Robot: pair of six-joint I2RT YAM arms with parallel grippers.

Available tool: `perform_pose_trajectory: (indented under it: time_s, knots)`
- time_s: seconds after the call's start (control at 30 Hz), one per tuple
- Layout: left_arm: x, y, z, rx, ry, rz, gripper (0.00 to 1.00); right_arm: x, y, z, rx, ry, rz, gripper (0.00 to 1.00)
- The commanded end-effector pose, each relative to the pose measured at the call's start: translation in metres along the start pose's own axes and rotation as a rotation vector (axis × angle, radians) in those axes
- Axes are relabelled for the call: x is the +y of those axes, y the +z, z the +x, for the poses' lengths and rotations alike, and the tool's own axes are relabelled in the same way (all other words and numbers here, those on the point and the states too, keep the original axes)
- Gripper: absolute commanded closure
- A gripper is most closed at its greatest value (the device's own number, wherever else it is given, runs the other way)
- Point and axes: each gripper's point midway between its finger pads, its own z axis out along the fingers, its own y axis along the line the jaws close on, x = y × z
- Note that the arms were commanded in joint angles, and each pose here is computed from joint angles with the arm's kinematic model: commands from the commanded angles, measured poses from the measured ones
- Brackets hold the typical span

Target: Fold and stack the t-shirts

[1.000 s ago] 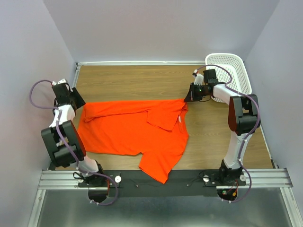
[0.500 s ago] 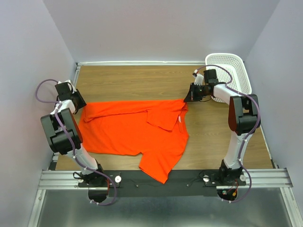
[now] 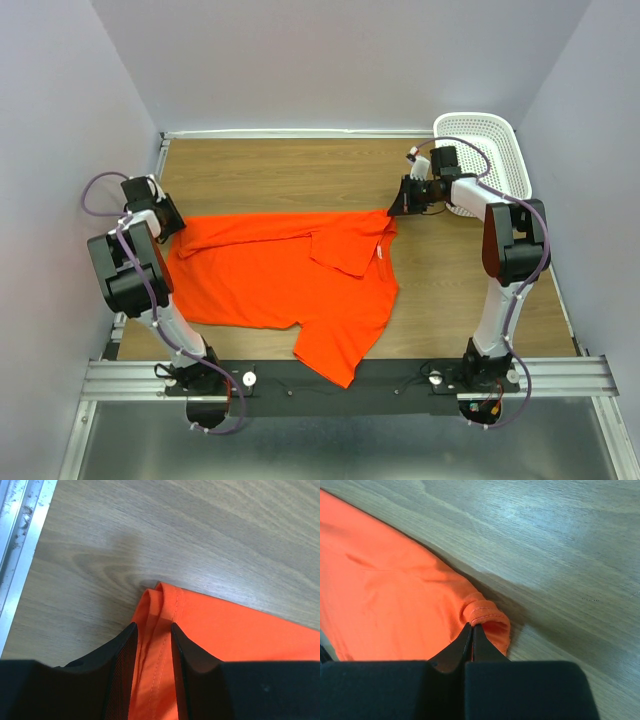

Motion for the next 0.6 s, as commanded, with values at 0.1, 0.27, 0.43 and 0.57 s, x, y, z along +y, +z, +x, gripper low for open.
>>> perform_pose_trajectory:
  time_s: [0.1,0.27,0.43,0.57]
  knots:
    - [-0.0048,0.0054,-0.001,0.018,0.026,0.016,0.6,-0.001,0.0018,0.0012,0.019,0.012,-0.022,0.97]
    - [-0.005,0.01,0.0028,0.033,0.028,0.011,0.6,0.0,0.001,0.0004,0.016,0.011,-0.024,0.97]
    - [-0.0076,0.0112,0.0018,0.035,0.032,0.021,0.65,0.0004,0.0006,0.0,0.015,0.012,-0.024,0.97]
    - [-0.0079,0.0134,0.0039,0.043,0.03,0.022,0.67,0.0008,0.0009,-0.0002,0.015,0.013,-0.027,0.97]
